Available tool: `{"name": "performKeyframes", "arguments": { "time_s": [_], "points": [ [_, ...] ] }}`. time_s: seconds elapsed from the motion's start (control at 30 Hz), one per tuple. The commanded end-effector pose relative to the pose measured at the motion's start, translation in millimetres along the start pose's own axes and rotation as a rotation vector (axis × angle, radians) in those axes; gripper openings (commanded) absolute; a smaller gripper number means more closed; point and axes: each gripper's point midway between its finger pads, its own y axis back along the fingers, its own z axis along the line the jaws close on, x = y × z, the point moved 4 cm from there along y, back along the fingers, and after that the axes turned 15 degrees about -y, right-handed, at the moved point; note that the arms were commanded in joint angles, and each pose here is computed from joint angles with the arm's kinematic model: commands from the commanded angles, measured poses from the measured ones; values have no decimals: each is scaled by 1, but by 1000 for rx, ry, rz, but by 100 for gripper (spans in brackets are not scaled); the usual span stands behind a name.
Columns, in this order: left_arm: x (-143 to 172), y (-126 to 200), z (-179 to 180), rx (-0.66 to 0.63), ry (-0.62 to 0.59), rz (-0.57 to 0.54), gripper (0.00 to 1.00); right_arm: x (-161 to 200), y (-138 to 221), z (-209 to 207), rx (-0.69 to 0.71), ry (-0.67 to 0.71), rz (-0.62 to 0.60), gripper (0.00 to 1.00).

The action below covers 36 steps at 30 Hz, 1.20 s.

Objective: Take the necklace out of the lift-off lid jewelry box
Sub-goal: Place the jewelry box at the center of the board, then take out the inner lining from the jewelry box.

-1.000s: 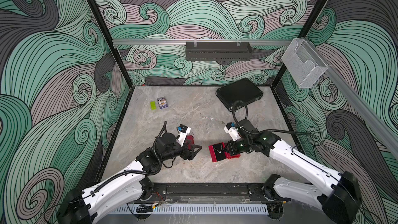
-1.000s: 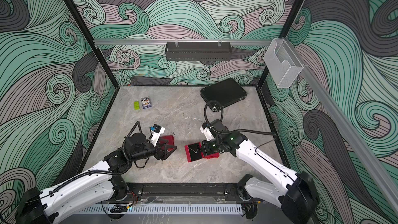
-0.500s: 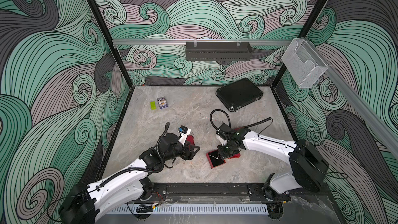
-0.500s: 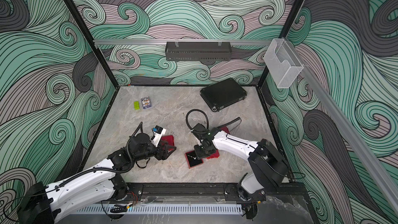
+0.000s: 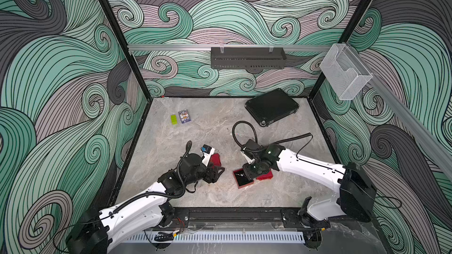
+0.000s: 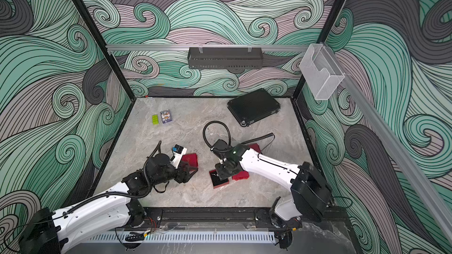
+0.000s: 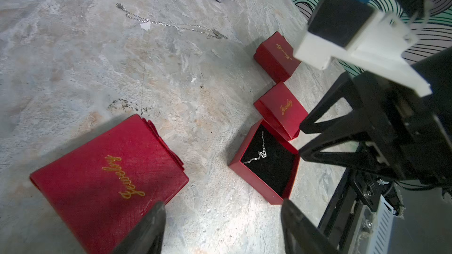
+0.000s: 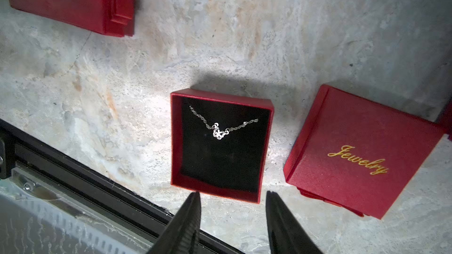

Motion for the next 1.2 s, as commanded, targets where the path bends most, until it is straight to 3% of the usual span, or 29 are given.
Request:
{"name": "performKeyframes", "arguments": {
  "time_s": [0.0, 0.23, 0.47, 0.67, 0.8, 1.17],
  "points": [
    [-2, 3, 6, -36, 3, -21, 72, 6, -10, -1, 36, -29, 10, 49],
    [1, 6, 3, -16, -2, -18, 72, 8, -35, 1, 90, -13, 25, 53],
    [8, -1, -4, 43, -12, 14, 73, 2, -60, 1, 134, 12, 16, 51],
    [19, -16, -2, 56, 42, 38, 74, 2, -76, -2, 151, 12, 22, 27],
    [17, -24, 0, 43, 72, 17, 74, 2, -71, 3, 90, 17, -5, 15],
    [-6, -47, -11, 73, -10, 32, 73, -3, -40, 20, -92, 39, -88, 5]
  ]
}}
